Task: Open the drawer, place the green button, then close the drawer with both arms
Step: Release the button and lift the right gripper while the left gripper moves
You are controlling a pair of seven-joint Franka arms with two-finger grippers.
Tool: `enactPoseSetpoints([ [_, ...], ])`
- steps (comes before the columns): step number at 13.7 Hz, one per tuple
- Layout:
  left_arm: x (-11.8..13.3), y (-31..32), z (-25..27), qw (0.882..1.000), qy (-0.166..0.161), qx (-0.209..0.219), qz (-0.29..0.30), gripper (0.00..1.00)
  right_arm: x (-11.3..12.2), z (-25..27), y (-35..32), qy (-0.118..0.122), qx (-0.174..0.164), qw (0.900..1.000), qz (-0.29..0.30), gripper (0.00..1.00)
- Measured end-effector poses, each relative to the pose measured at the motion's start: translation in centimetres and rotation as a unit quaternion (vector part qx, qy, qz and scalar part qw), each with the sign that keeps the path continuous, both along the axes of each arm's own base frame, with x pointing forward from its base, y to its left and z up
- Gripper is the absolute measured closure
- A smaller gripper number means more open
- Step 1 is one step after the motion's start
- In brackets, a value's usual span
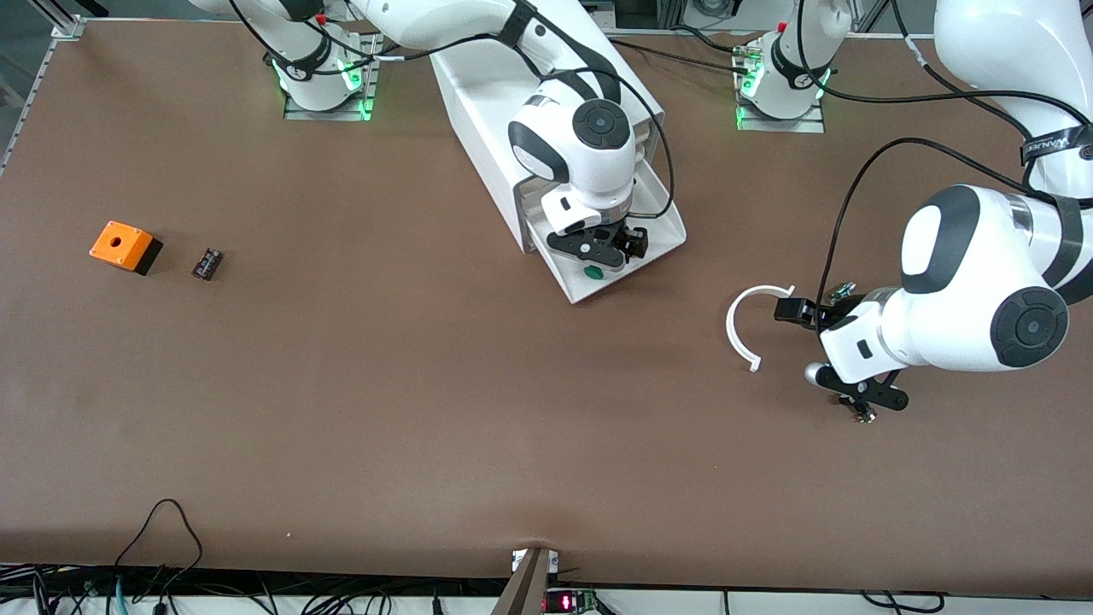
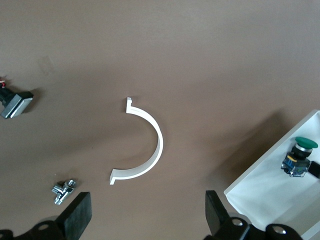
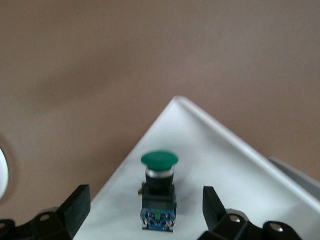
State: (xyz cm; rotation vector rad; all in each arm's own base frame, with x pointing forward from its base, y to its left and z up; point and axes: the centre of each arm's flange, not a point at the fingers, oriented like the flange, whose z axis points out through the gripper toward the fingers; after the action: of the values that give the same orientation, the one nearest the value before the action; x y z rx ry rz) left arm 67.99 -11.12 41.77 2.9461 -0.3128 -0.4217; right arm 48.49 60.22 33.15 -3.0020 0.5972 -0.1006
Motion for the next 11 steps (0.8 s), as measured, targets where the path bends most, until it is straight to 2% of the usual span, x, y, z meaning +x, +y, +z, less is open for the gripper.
enactPoseSetpoints([
  [2, -0.1, -0.8, 0.0, 0.998, 0.009, 0.02, 0.065, 0.0, 3.2, 3.3, -2.4, -0.021, -0.006, 1.0, -0.002, 0.0],
  [3, -0.3, -1.4, 0.0, 0.995, 0.014, 0.028, 0.093, 0.0, 4.8, 4.7, -4.1, -0.023, -0.011, 1.0, 0.006, 0.0],
  [7, -0.6, -4.4, -1.2, 0.986, 0.009, 0.049, 0.158, 0.0, 11.4, 9.9, -13.6, -0.016, -0.028, 0.997, 0.072, 0.0],
  [9, -1.1, -6.5, -3.6, 0.98, -0.003, 0.055, 0.193, 0.0, 13.2, 12.9, -17.9, -0.009, -0.024, 0.993, 0.117, 0.0],
  [11, -2.8, -9.7, -6.4, 0.973, -0.014, 0.062, 0.221, 0.0, 14.8, 15.4, -22.5, -0.002, -0.032, 0.988, 0.153, 0.0],
])
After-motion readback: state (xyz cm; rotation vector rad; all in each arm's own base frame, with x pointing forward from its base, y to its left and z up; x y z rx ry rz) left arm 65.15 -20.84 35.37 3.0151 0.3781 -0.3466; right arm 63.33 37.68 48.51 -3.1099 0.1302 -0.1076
